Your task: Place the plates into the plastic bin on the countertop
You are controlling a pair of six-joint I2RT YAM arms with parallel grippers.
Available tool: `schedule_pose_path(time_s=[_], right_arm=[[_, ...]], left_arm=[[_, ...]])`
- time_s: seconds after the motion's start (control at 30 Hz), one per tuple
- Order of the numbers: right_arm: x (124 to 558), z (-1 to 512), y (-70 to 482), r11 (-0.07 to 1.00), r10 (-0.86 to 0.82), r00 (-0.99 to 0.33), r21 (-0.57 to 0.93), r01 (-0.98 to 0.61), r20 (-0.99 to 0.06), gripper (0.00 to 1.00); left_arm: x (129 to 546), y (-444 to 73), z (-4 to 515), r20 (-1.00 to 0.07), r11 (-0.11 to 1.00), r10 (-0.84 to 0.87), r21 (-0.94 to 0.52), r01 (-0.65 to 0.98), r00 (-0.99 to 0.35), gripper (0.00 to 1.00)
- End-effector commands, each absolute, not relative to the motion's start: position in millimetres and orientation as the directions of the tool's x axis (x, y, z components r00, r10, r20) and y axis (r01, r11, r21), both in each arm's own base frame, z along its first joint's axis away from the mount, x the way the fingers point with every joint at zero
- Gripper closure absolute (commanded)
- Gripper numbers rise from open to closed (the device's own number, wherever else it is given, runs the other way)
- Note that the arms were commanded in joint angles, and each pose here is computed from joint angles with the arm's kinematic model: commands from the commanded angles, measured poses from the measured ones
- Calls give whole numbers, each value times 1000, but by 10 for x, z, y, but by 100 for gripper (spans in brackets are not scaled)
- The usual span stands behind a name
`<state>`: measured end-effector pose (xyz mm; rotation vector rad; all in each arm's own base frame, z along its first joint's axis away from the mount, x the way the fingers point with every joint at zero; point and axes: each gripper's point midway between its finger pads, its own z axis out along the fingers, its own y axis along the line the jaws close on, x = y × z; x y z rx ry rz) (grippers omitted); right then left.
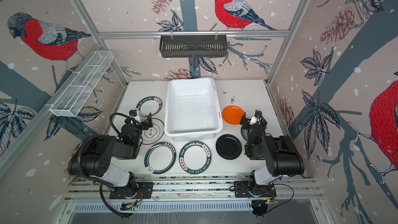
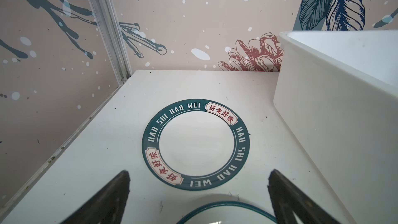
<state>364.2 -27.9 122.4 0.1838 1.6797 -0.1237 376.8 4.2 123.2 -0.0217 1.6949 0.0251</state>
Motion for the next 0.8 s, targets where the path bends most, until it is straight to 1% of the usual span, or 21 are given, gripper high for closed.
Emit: schedule_pose_path(time_s=[0.0,0.77], right_arm=[[3648,1324,-297,979,42,-71,27,204,-997,0],[3648,1331,-298,979,42,-68,27,204,-997,1]], left_arm=[[3778,63,1285,-994,999,4,8,-42,-105,1],[3779,64,1288,-995,999,2,6,-42,-104,1]])
